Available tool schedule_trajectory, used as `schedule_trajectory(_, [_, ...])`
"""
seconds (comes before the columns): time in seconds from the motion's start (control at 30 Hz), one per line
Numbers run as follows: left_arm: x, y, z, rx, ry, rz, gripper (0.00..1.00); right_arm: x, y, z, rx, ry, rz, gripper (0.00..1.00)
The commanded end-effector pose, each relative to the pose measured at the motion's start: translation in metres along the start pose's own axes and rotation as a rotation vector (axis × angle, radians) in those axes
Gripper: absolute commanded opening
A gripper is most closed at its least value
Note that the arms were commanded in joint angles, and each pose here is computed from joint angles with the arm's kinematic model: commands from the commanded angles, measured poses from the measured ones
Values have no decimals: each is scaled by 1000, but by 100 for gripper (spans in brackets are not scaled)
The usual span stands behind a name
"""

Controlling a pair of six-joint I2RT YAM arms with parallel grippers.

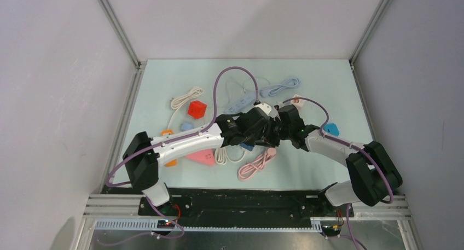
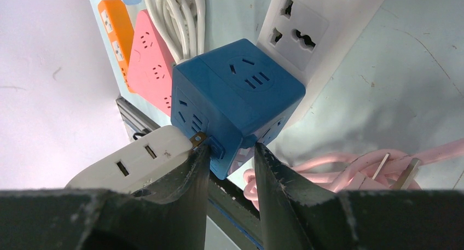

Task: Insert the plug
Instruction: Insert the plug into the socket.

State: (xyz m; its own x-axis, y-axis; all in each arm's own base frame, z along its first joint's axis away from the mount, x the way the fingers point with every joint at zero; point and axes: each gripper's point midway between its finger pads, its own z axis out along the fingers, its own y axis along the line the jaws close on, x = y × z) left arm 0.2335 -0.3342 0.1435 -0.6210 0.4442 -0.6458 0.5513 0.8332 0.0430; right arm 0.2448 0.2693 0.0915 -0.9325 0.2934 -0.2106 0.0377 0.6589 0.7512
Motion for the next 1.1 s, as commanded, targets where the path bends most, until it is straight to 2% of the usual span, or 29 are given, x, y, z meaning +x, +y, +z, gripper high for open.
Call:
schedule_trajectory(0.0, [8,0,5,-13,30,13,31,3,-37,8,147,-12,15,37])
schedule_trajectory(0.73, [-6,7,17,-68,-2,-21,34,6,-38,8,156,-8,-1,37])
schedule_trajectory(0.8, [-7,7,17,-69,-5,-22,30,6,-38,8,158,-8,-3,37])
schedule_trajectory(0.87, [-9,7,17,-68,-11,-26,21,7,-39,8,162,-7,-3,37])
schedule_trajectory(0.9, [-9,7,16,-64,-12,-27,12,7,-39,7,162,-7,-4,38])
schedule_trajectory(0.97, [-12,6,16,-61,-17,-29,2,7,-39,7,163,-7,-7,38])
schedule_trajectory(1.07, [-17,6,12,-56,-31,-35,0,8,-39,5,165,-5,-8,38])
